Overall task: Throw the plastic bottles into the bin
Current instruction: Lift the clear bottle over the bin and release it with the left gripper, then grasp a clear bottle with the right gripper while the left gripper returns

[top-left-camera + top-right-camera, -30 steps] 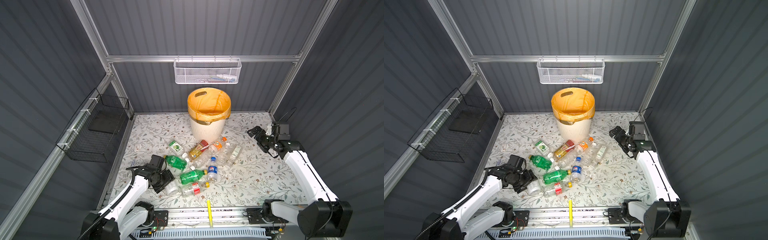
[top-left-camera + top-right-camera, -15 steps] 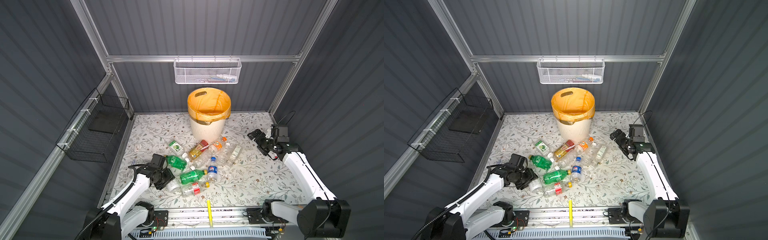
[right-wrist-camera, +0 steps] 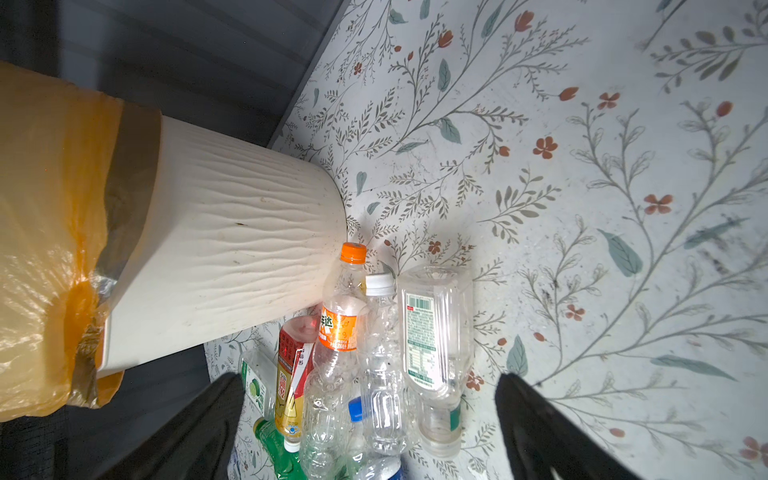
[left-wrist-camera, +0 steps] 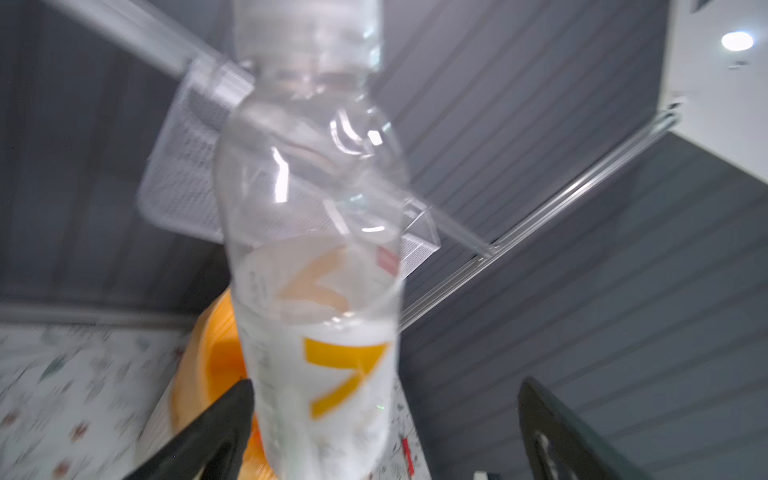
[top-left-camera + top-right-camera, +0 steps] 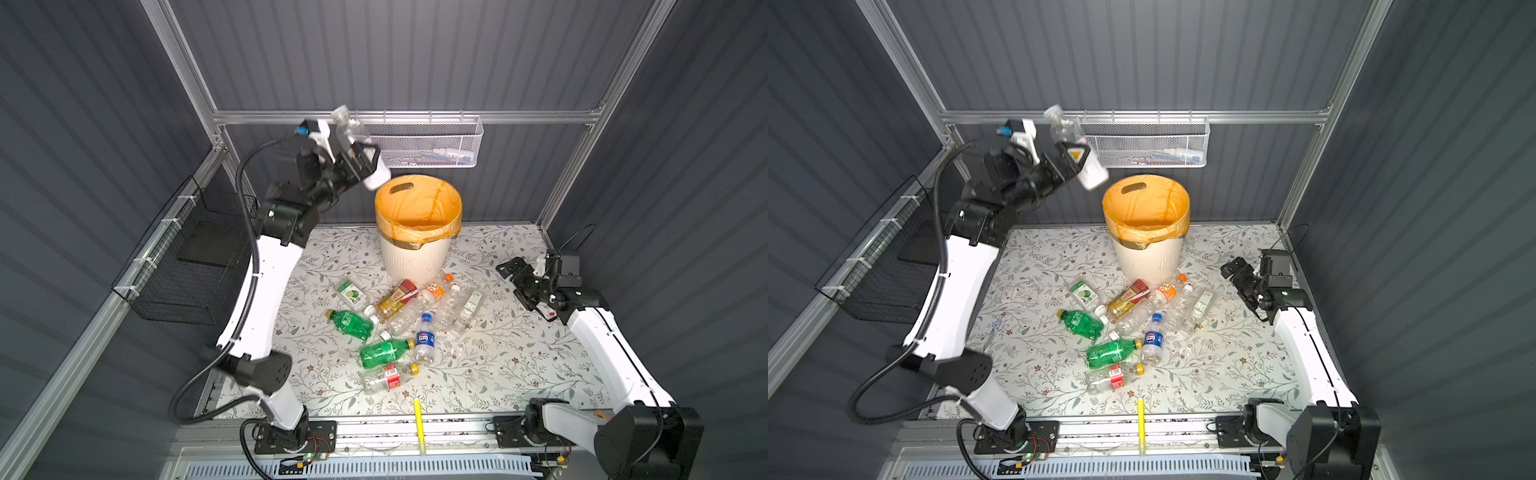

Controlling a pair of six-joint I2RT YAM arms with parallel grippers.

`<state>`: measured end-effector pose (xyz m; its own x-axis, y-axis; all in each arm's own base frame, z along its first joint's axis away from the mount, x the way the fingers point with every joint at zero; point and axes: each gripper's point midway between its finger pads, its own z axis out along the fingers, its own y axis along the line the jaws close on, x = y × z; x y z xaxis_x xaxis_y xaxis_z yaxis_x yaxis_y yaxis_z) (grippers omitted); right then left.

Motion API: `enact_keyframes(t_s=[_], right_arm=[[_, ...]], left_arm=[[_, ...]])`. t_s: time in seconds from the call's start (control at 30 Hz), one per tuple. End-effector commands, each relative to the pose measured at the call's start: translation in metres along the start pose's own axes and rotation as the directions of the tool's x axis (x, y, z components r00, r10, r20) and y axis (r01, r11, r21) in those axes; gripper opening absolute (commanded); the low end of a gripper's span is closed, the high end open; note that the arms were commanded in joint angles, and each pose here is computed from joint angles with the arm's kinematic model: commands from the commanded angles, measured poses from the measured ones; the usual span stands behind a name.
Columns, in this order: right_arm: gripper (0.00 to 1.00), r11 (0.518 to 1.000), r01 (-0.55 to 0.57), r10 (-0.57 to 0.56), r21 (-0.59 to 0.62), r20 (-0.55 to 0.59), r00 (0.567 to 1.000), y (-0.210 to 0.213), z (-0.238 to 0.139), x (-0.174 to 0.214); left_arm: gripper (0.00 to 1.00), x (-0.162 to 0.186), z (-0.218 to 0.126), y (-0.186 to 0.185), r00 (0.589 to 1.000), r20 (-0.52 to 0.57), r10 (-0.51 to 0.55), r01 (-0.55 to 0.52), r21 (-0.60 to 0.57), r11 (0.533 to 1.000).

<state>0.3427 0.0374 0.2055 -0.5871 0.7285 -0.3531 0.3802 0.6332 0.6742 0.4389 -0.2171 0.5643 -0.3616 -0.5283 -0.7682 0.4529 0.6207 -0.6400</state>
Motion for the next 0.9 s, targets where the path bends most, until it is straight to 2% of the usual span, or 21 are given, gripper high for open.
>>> enact_keyframes(t_s=[0.0,0.07,0.2,0.3,0.37,0.47,0.6,0.73,0.87], right_arm=[[0.97,0.999,-0.012,0.012,-0.032,-0.002,1.0,0.003,-0.004,0.004],[0.97,1.0,-0.02,0.02,-0.012,-0.003,1.0,-0.005,-0.001,0.006],[0.97,1.0,-0.03,0.029,-0.009,-0.011,1.0,-0.009,0.002,0.009],[0.97,0.999,-0.026,0.025,-0.023,-0.012,1.0,-0.005,0.002,0.008],[0.97,1.0,-0.008,0.008,-0.021,-0.019,1.0,-0.003,0.003,0.008],[0.97,1.0,0.025,-0.025,0.016,-0.02,0.999,-0.005,0.005,0.008],[0.97,0.995,0.06,-0.057,0.077,-0.032,0.998,-0.016,0.009,0.016],[0.96,0.985,0.111,-0.1,0.129,-0.091,0.991,-0.023,0.022,0.039],[0.96,0.972,0.15,-0.124,0.179,-0.148,0.981,-0.031,0.04,0.062]], left_arm=[[1.0,0.035,0.054,0.031,0.992,-0.119,0.03,-0.03,-0.002,1.0],[1.0,0.037,0.065,0.024,0.993,-0.121,0.013,-0.003,0.081,0.997],[1.0,0.044,0.058,0.031,0.989,-0.143,0.042,-0.033,0.063,0.997],[1.0,0.014,0.031,0.033,0.994,-0.081,0.077,-0.074,0.039,0.996],[1.0,-0.013,0.006,0.041,0.995,-0.011,0.104,-0.104,-0.02,0.994],[1.0,-0.025,-0.022,0.063,0.993,0.019,0.115,-0.113,-0.099,0.989],[1.0,0.004,-0.043,0.121,0.995,-0.031,0.097,-0.102,-0.25,0.963],[1.0,0.059,-0.07,0.197,0.994,-0.103,-0.03,-0.013,-0.388,0.921],[1.0,0.122,-0.095,0.257,0.976,-0.168,-0.14,0.037,-0.505,0.862]])
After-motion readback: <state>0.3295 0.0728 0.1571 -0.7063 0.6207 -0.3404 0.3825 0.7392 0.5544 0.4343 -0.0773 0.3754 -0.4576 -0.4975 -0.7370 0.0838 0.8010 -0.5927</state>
